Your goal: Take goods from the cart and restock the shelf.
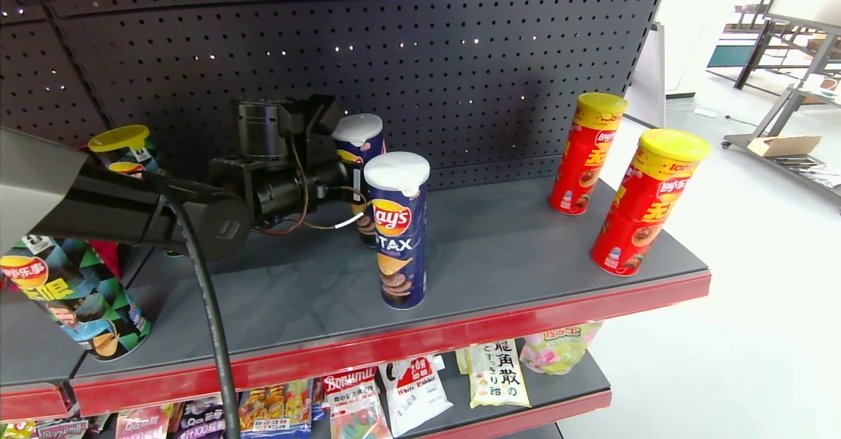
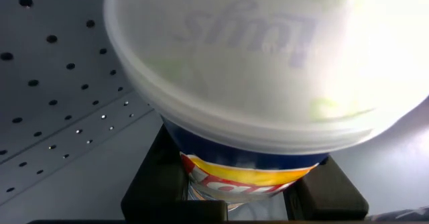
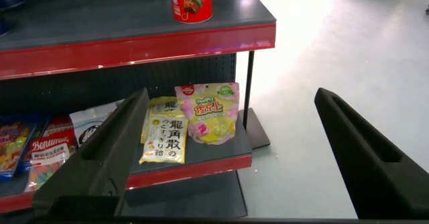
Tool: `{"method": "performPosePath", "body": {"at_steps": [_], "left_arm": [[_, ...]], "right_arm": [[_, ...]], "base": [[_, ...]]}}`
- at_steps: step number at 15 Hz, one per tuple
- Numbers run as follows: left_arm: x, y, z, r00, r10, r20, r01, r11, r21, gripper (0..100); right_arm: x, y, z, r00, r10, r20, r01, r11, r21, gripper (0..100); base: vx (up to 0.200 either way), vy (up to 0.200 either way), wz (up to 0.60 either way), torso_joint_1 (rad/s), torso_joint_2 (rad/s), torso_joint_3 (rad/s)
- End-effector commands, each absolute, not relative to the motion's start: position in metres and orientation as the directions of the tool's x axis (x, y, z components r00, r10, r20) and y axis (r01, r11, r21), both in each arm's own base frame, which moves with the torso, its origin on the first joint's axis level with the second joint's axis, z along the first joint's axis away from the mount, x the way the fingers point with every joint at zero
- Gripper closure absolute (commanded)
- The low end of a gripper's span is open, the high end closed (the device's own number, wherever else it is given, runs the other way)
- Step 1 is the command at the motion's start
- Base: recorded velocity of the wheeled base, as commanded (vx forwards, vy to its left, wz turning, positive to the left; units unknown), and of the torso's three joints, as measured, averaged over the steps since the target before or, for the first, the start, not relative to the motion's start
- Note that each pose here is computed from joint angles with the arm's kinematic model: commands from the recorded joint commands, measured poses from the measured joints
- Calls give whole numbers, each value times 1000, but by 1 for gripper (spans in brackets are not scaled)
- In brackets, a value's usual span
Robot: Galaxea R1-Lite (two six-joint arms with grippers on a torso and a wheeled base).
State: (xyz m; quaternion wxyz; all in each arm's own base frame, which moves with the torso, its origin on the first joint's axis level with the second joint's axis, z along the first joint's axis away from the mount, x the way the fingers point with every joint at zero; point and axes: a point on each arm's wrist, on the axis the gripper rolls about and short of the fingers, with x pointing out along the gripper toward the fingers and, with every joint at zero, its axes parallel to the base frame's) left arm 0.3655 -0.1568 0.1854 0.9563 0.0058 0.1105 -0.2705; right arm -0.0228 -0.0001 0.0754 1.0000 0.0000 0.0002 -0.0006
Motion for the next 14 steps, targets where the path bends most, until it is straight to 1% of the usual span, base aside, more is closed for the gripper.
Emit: {"method": "performPosePath", "body": {"at_steps": [1, 2, 3, 7, 9, 12, 13, 14], "left_arm": [[365, -157, 182, 827, -516, -225, 519, 853, -47, 100], [364, -156, 179, 824, -515, -236, 519, 853, -48, 100], [363, -156, 177, 823, -514, -241, 519, 853, -49, 0], [361, -155, 179, 828, -506, -242, 511, 858, -48, 0], [357, -152, 179, 849, -466, -248, 471, 881, -42, 0], [339, -144, 179, 846, -460, -270, 466, 884, -44, 0], [330, -137, 178, 846, -450, -286, 457, 888, -45, 0], [329, -137, 178, 846, -450, -286, 457, 888, -45, 0]], "right_arm": [[-23, 0, 76, 1000, -2, -2, 2, 1000, 0, 0], [-23, 0, 76, 1000, -2, -2, 2, 1000, 0, 0], [-23, 0, 76, 1000, -2, -2, 2, 1000, 0, 0], [-23, 0, 75, 1000, -2, -3, 2, 1000, 0, 0], [-23, 0, 76, 1000, 0, -2, 0, 1000, 0, 0], [-23, 0, 75, 1000, 0, -3, 0, 1000, 0, 0], [-23, 0, 76, 1000, 0, -2, 0, 1000, 0, 0], [-23, 0, 76, 1000, 0, -2, 0, 1000, 0, 0]], "base": [[0, 0, 0, 0, 0, 0], [0, 0, 0, 0, 0, 0], [0, 0, 0, 0, 0, 0], [0, 0, 0, 0, 0, 0], [0, 0, 0, 0, 0, 0], [0, 0, 0, 0, 0, 0], [0, 0, 0, 0, 0, 0], [0, 0, 0, 0, 0, 0]]}}
